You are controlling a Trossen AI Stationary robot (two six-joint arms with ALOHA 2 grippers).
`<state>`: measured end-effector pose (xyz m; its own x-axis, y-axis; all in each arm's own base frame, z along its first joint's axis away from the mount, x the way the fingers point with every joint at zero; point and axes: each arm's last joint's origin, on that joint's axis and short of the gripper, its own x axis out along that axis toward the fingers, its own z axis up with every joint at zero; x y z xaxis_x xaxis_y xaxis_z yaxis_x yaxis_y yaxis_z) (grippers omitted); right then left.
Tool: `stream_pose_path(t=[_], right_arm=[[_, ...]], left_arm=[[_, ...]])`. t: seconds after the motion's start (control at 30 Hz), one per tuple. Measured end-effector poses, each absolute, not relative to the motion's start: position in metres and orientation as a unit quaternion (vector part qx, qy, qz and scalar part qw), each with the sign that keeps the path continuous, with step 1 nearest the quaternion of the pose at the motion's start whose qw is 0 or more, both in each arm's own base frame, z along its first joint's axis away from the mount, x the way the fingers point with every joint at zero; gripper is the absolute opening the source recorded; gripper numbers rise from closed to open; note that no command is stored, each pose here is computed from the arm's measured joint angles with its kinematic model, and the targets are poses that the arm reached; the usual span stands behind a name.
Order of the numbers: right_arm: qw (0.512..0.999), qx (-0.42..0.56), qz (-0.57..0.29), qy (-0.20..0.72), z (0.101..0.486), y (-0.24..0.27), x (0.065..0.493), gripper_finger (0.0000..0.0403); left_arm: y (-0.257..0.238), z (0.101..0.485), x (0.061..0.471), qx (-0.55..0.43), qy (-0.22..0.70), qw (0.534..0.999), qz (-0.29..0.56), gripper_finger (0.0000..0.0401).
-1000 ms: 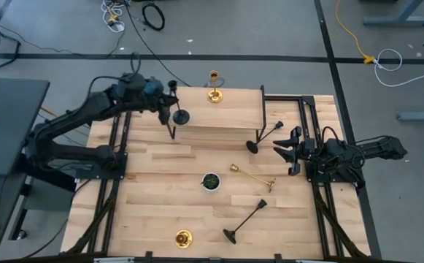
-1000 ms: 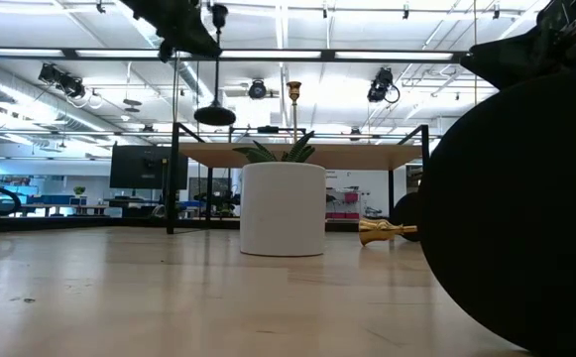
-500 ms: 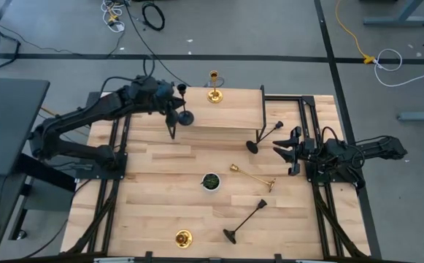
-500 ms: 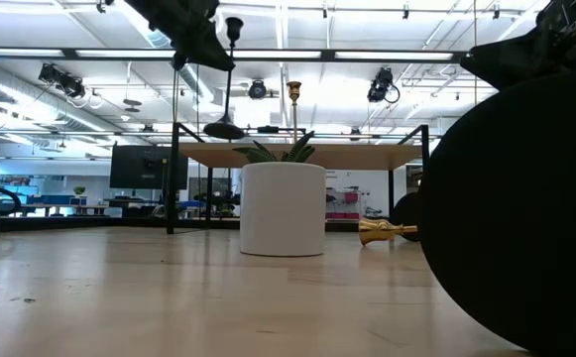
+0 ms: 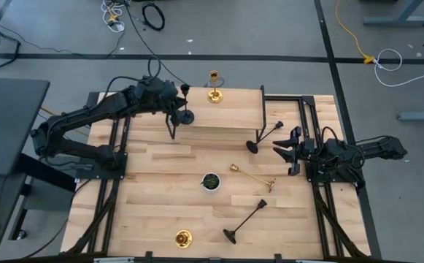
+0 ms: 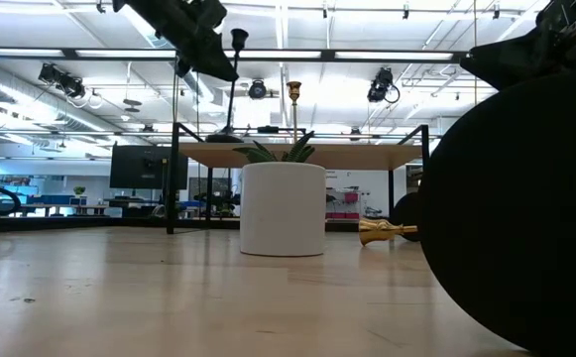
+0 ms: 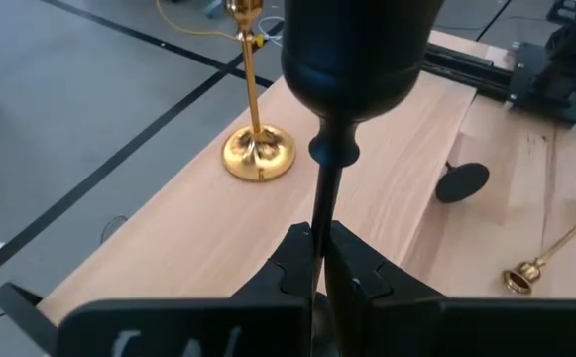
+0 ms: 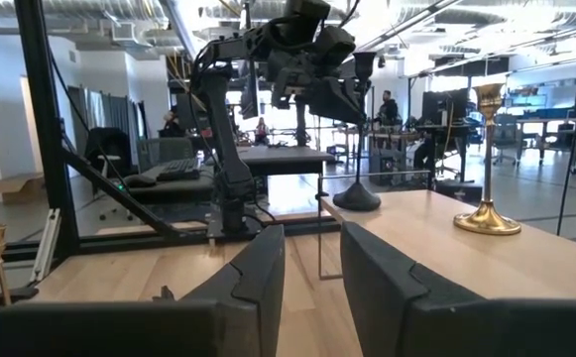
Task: Pick & Place candle stick holders
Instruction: Put the top left black candle holder on the shelf
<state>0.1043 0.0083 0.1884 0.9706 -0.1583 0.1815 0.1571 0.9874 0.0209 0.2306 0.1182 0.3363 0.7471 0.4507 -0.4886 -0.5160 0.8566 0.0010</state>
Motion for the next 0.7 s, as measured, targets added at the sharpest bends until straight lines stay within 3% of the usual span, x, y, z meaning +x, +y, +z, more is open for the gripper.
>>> stream_pose_path(t=[0.5, 0.7], right_arm=[[0.993, 0.004, -0.079, -0.089, 0.1878, 0.0083, 0.1044, 0.0103], [0.993, 0.004, -0.079, -0.089, 0.1879, 0.0083, 0.1044, 0.0103]], left_arm=[[0.1198, 0.3345, 0.2318, -0.057, 0.25, 0.93, 0.265, 0.0011], [0.1199, 0.334, 0.2315, -0.058, 0.252, 0.928, 0.267, 0.0036]])
